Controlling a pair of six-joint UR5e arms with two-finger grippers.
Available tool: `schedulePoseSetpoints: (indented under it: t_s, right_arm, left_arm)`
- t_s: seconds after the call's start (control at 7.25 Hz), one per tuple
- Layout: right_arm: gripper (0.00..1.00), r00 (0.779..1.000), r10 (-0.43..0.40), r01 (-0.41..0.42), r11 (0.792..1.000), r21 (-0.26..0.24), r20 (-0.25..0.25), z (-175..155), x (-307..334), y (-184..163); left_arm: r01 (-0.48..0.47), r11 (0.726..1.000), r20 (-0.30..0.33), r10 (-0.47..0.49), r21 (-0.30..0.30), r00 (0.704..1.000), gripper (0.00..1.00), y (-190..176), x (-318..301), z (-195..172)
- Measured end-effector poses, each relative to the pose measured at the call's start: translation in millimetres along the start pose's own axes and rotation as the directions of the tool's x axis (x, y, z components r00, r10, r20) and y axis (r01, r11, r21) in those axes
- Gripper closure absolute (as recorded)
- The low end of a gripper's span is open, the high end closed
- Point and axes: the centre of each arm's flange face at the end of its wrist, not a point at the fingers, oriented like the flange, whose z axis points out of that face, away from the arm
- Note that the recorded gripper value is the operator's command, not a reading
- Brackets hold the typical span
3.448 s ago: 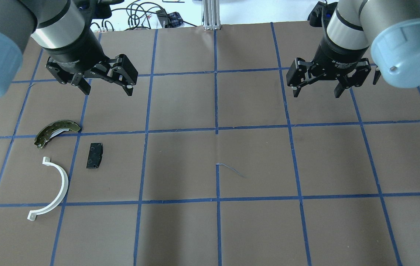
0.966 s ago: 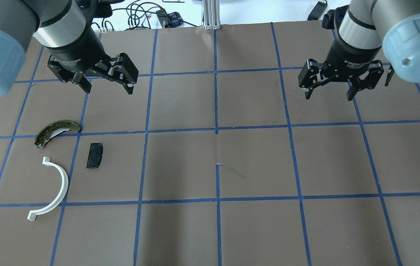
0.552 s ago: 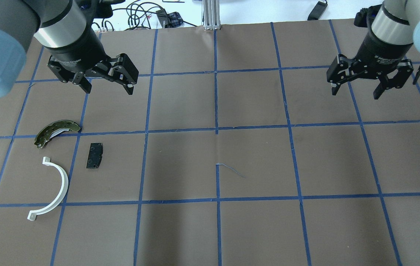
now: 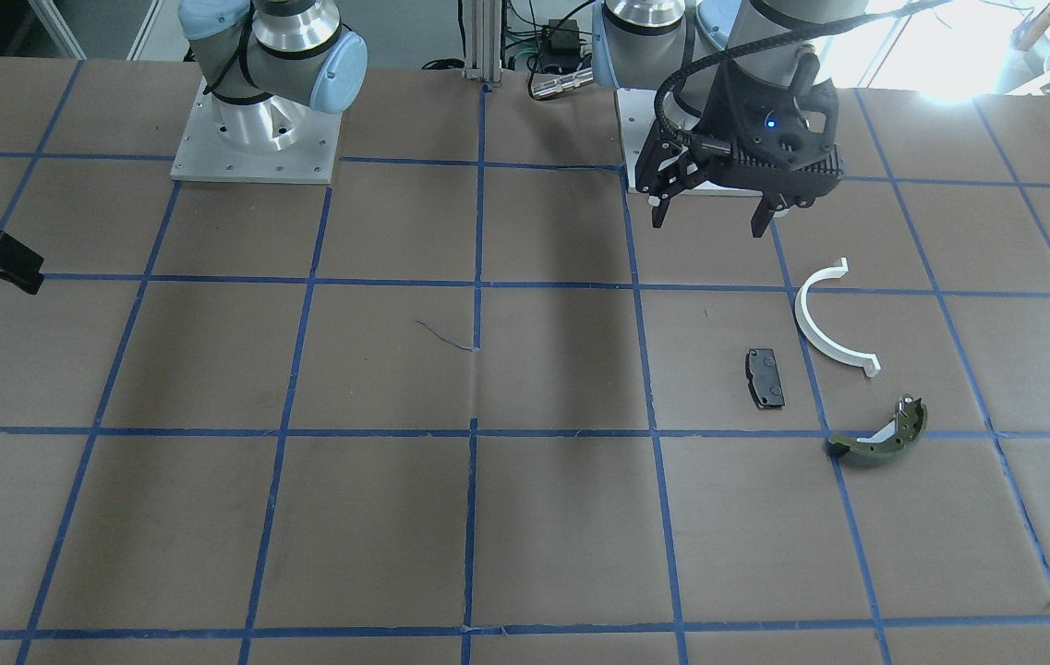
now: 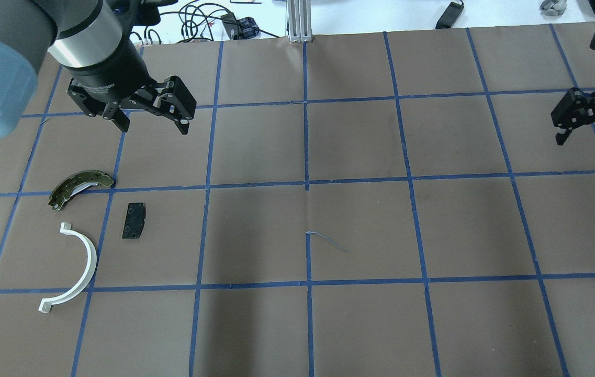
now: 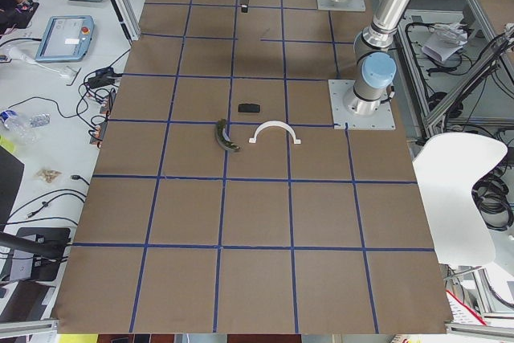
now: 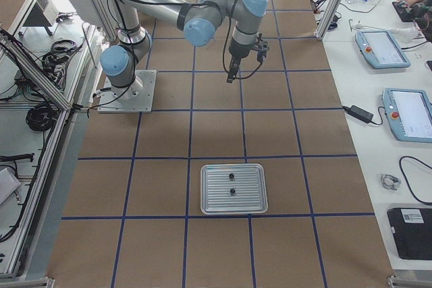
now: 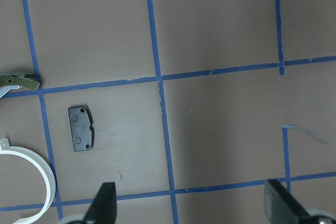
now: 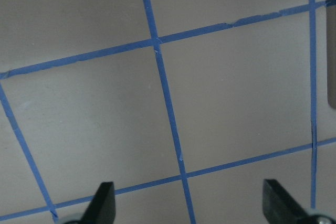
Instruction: Place bearing gear from tray to pile
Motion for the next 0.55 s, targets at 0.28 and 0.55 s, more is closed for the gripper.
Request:
schedulePoseSetpoints:
  t_s: [0.28,0.55]
  right_arm:
    - [0.00,0.995,-0.100,0.100,0.995,-0.018,0.024,33,66,-19]
    - [0.00,0.984,-0.174,0.173,0.985,0.018,0.045,67,136,-34]
  left_arm:
    - [0.000,1.000,-0.001,0.000,0.000,1.000,0.00,0,0,0]
    - [0.001,1.000,-0.001,-0.001,-0.001,1.000,0.00,0,0,1]
